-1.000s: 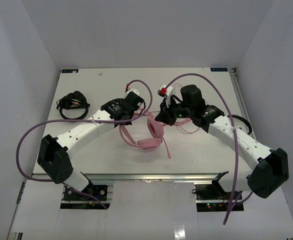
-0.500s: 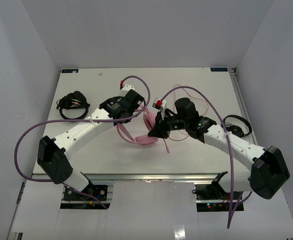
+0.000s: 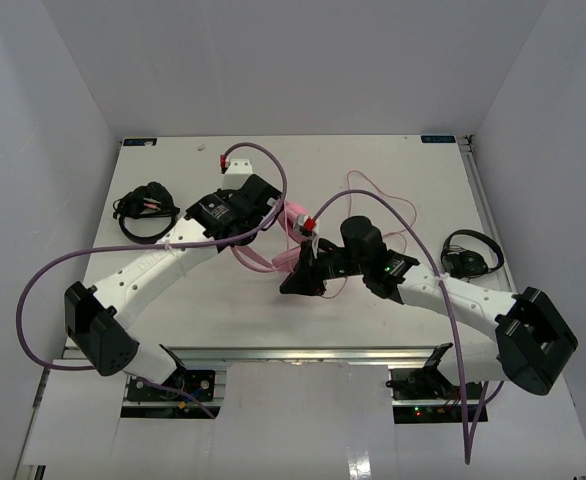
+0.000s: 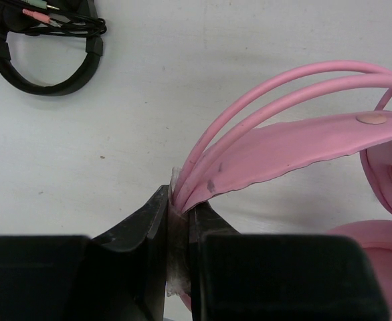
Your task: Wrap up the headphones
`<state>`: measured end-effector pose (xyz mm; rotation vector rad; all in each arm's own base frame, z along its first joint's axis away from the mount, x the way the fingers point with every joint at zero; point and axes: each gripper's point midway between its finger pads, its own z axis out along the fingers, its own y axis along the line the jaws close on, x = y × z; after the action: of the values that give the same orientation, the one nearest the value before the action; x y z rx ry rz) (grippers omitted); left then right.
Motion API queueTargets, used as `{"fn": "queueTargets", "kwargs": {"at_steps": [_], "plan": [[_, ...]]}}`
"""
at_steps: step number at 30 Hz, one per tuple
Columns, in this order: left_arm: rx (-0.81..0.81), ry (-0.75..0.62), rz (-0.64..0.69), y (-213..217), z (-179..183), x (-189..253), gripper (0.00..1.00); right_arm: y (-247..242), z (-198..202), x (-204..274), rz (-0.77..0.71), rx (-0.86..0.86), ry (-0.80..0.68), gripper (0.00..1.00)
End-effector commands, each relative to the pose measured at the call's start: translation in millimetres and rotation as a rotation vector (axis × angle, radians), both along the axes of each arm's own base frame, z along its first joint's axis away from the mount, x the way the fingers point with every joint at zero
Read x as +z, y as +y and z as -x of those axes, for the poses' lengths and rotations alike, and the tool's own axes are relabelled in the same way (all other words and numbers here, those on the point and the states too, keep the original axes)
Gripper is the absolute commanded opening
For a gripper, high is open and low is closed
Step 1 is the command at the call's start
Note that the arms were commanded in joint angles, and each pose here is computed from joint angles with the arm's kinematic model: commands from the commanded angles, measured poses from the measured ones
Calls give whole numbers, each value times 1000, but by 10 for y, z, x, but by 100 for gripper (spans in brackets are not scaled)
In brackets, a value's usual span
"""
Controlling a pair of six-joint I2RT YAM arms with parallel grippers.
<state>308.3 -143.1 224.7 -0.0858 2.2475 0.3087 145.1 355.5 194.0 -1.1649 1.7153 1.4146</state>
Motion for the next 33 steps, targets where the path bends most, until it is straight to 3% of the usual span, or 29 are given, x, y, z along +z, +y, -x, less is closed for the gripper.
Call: {"fn": "queueTargets", "kwargs": {"at_steps": [1, 8, 17, 22, 33], "plan": [[81, -189, 225, -22, -59, 529, 0, 181, -70, 91, -52, -62, -42, 13], [89, -237, 353, -47, 12, 641, 0, 253, -175, 63, -53, -209, -69, 10], [71, -274, 508, -120, 108, 958, 0, 215, -308, -18, -26, -424, -218, 9], [78, -279, 550, -100, 168, 974, 0, 191, -254, 58, -67, -477, -335, 13], [108, -299, 592, -32, 234, 1043, 0, 178, -271, 14, -86, -517, -384, 20]]}}
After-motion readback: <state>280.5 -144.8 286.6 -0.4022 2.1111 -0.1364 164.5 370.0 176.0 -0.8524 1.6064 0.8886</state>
